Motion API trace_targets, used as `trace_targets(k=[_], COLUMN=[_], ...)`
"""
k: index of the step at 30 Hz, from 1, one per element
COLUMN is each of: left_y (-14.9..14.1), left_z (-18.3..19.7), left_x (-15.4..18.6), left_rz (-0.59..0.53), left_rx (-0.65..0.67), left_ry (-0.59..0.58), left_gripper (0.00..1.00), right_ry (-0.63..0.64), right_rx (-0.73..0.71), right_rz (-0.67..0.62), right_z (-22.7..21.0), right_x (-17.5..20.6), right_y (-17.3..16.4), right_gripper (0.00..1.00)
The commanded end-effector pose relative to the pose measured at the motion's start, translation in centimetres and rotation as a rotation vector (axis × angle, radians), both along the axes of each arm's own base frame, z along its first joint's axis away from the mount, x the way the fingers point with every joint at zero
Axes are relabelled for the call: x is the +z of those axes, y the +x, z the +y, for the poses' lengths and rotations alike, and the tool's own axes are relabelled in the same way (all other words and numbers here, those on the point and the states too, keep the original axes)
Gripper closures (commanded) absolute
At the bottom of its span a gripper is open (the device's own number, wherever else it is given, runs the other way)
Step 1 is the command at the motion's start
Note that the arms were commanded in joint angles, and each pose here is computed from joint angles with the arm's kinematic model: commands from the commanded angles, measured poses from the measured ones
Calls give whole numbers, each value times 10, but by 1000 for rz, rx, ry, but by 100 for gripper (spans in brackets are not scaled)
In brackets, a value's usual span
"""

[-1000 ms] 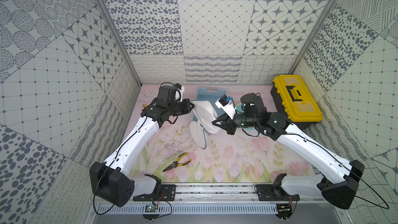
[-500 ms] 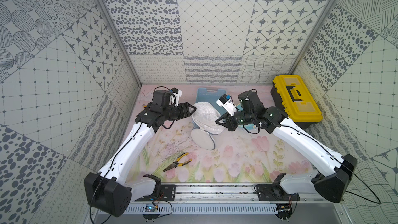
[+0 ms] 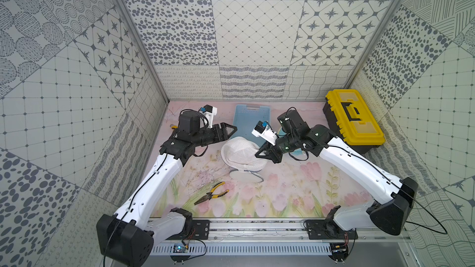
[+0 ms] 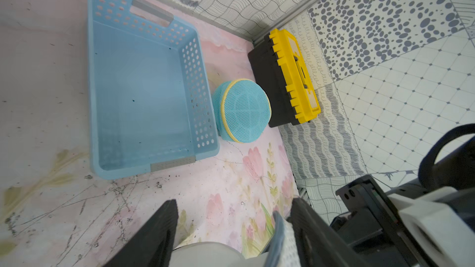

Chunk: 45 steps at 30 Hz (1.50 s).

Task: Turn the laundry bag inside out
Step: Turn over the laundry bag.

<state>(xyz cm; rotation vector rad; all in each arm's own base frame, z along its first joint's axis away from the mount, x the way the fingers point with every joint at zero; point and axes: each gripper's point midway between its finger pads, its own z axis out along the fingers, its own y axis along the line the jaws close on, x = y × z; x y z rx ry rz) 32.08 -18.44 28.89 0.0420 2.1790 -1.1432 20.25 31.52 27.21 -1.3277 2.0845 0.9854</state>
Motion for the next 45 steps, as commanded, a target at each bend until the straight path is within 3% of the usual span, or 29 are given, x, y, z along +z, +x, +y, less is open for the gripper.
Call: trace_targets(k=[1,3,7,10,11,13,16,19,23,39,45], left_y=[-21,-29,-35,-37,-37,-38,-39,-39,-48,-61,-60], left_z=[-31,-33,-32,-32,-32,-32,-26,-20,-18,-4,-7], left_x=[21,26,31,37,37,42,43,46,48,17,12], left_rz=[-13,-26,-30,-34,-29,-30,-22,-31,-41,-77,-100], left_rx=[-225,-253,-252,-251,-253,-260,-249,-234,-253,-179,-171], left_ry=[-166,-197,-216,-237,-243,-250,-248,-248,-220,77,128], left_gripper=[27,34,74,98,98,87,43,30,37,41,53], right_ry=[77,67,54,46,44,39,32,14,11,32,39], right_rx=[58,45,15,-6,-18,-28,-35,-50,-61,-68,-65], right_rz=[-61,-64,-63,-66,-70,-69,-60,-61,-64,-47,-38], right_z=[6,6,9,9,8,5,0,-3,-5,-4,-2], right_x=[27,26,23,21,21,19,15,11,11,16,18], right_y=[-6,-2,6,11,13,14,14,15,17,23,24], right_gripper=[100,100,100,100,100,100,100,100,100,100,100])
